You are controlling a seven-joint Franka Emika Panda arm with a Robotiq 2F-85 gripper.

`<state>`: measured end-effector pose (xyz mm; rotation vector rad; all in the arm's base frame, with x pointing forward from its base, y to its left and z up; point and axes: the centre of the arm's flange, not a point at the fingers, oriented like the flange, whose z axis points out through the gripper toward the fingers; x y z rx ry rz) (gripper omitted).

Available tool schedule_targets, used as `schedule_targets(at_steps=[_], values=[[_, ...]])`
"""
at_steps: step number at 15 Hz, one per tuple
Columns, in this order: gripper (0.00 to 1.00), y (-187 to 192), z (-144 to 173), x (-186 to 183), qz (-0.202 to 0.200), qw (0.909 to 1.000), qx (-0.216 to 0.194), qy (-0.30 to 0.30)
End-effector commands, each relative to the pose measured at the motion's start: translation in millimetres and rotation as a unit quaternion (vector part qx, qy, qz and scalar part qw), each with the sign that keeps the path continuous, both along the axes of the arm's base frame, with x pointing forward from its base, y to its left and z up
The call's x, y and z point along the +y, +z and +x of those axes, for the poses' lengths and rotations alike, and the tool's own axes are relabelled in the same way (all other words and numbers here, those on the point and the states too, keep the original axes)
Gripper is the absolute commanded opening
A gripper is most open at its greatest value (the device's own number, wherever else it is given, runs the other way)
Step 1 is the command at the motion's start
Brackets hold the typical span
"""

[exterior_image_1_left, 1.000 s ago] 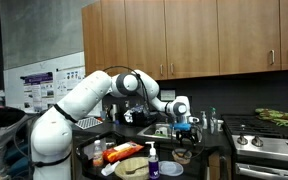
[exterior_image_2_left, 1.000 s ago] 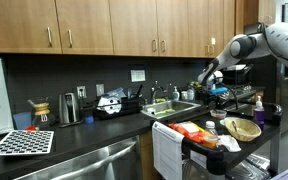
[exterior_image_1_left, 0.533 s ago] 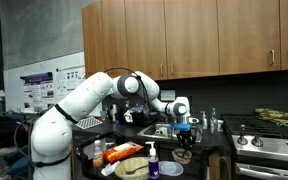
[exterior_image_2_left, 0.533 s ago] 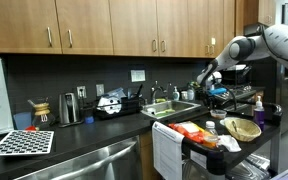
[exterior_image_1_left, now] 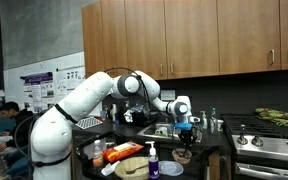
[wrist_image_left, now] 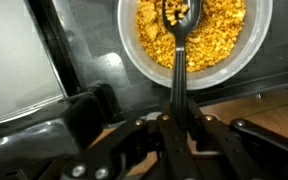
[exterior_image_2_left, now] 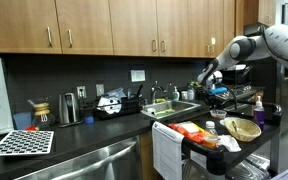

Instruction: Stir the contents in the bowl

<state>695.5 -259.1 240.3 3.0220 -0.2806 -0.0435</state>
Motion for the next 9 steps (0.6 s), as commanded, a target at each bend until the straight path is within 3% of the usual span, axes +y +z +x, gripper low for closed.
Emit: schedule_targets(at_steps=[1,9], values=[[0.05,8,3,2,0.011,0.9999,-0.011,0.005],[0.05,8,16,25,-0.032,0.9984,-0.033,0.033]])
